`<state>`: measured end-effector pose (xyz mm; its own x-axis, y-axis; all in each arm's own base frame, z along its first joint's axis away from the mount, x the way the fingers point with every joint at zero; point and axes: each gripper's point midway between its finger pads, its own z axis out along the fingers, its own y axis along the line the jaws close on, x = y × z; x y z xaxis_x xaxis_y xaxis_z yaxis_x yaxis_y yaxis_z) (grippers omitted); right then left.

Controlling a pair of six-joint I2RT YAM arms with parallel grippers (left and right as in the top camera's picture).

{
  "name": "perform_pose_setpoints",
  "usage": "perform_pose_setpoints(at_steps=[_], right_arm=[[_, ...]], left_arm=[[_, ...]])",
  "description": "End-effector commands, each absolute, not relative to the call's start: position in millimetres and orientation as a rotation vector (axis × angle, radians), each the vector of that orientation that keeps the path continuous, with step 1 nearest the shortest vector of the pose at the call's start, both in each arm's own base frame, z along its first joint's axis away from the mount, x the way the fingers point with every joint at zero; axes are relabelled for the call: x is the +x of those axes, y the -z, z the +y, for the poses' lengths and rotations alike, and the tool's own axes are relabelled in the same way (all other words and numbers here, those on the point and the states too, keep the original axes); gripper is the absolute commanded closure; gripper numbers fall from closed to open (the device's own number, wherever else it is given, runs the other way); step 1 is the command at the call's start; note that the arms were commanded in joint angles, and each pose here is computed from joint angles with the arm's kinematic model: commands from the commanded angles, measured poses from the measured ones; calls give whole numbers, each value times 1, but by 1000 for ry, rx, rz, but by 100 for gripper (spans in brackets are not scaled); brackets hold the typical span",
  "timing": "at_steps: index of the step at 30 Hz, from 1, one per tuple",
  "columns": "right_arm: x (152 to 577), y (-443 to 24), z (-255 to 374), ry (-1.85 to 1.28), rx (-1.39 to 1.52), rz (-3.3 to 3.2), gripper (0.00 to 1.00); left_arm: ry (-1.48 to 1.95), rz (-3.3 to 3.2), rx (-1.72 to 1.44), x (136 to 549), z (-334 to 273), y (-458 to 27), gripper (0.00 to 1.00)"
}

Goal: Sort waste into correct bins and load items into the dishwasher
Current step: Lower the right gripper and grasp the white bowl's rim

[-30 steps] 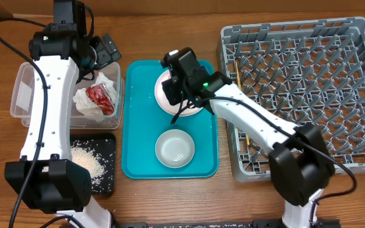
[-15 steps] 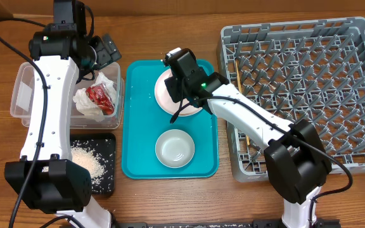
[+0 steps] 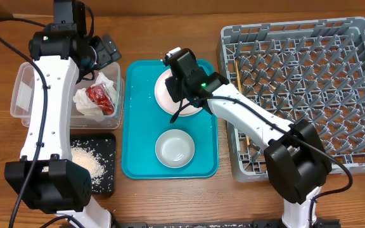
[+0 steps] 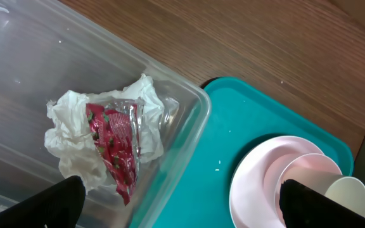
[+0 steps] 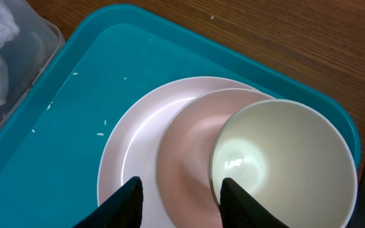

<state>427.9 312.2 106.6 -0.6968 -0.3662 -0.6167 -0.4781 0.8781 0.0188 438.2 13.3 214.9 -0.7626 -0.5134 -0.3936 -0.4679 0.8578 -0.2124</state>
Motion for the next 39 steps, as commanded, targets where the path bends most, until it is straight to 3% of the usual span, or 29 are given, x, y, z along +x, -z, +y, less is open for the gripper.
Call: perform_pose_setpoints(at_steps=[1, 27, 31, 39], right_arm=[[428, -105, 312, -223, -612, 2414, 59], [433, -105, 311, -196, -611, 2397, 58], [432, -96, 310, -188, -616, 2412, 49], [431, -87, 309, -176, -624, 2436, 42]], left_arm=[[152, 2564, -690, 440, 10, -226, 0], [152, 2563, -690, 440, 10, -226, 0], [152, 2564, -690, 440, 10, -226, 0], [152, 2564, -690, 440, 10, -226, 0]])
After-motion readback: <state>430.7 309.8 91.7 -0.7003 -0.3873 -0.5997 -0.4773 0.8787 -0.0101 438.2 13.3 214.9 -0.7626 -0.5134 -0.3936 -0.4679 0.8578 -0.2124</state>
